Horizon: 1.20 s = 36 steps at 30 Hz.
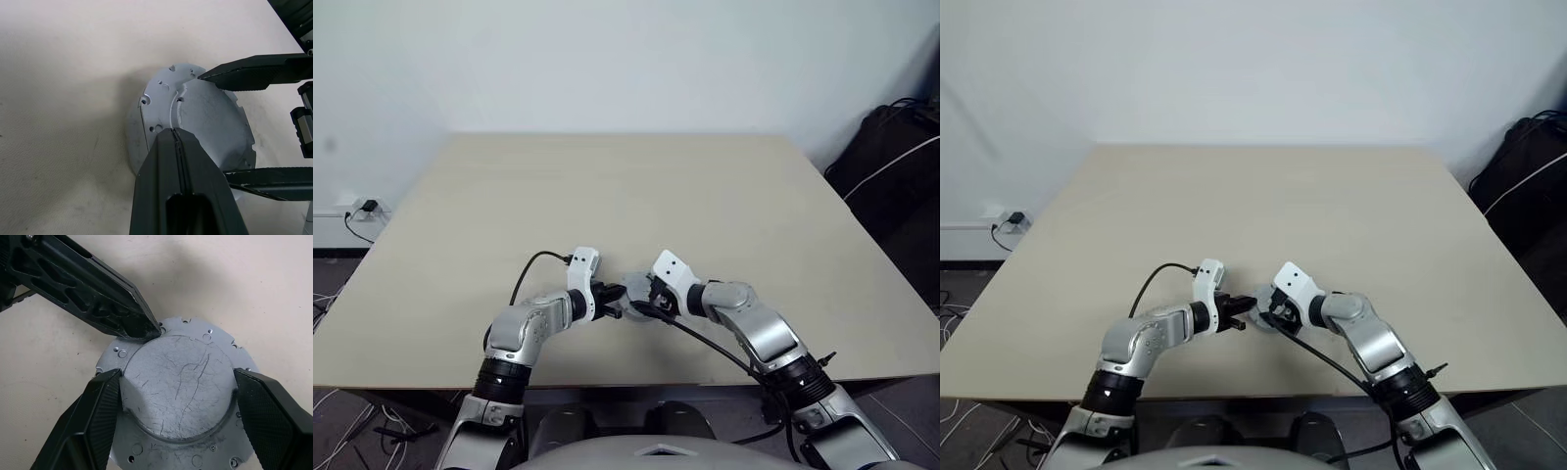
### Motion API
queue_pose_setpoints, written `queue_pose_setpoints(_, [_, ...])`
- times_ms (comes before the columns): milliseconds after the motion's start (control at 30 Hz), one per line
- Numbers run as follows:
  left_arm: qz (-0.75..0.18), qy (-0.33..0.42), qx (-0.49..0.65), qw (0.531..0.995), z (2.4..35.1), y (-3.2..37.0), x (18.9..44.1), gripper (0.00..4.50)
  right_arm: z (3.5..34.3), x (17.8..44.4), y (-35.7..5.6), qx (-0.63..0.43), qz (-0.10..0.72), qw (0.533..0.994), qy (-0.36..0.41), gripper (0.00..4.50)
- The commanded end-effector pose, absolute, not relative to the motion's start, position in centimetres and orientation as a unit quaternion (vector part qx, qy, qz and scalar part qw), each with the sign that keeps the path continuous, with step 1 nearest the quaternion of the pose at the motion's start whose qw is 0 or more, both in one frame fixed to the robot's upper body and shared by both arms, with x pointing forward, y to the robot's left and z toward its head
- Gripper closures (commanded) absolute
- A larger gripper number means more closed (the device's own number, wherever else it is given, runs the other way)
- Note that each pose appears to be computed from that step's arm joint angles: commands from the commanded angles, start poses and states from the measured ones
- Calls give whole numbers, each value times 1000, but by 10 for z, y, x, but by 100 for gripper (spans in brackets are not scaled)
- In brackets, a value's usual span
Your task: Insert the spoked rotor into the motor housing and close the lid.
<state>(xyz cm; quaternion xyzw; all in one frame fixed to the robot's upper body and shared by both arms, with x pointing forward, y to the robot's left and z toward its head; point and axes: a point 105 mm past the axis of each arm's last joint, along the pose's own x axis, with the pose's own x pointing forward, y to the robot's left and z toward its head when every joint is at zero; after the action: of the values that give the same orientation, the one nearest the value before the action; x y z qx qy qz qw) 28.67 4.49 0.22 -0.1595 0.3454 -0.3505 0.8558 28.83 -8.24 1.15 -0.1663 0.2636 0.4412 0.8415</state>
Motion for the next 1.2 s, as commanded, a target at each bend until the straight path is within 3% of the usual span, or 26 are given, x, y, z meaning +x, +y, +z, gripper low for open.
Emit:
queue_pose_setpoints(33, [-367, 350, -163, 846, 4, 35, 282, 450, -7, 278, -96, -173, 432, 825, 319, 49])
queue_pose_setpoints(100, [-364, 352, -158, 848, 3, 36, 282, 450, -11, 272, -102, -179, 436, 815, 338, 2])
queue_pose_setpoints(333, [-366, 354, -154, 847, 2, 35, 278, 450, -11, 257, -121, -168, 434, 809, 358, 2])
queue_pose_setpoints(667, [-372, 350, -156, 846, 4, 32, 276, 450, 28, 245, -144, -70, 435, 846, 301, 2])
queue_pose_setpoints(800, [-375, 350, -154, 844, 4, 31, 276, 450, 36, 252, -149, -17, 396, 878, 269, 2])
queue_pose_setpoints(967, [-377, 350, -152, 844, 5, 30, 276, 450, 33, 278, -169, 72, 259, 927, 261, 2])
queue_pose_setpoints(1067, [-378, 350, -151, 844, 5, 30, 277, 450, 26, 282, -167, 138, 219, 921, 290, 2])
queue_pose_setpoints(1200, [-379, 348, -150, 844, 6, 30, 278, 450, 17, 278, -147, 184, 231, 897, 329, 2])
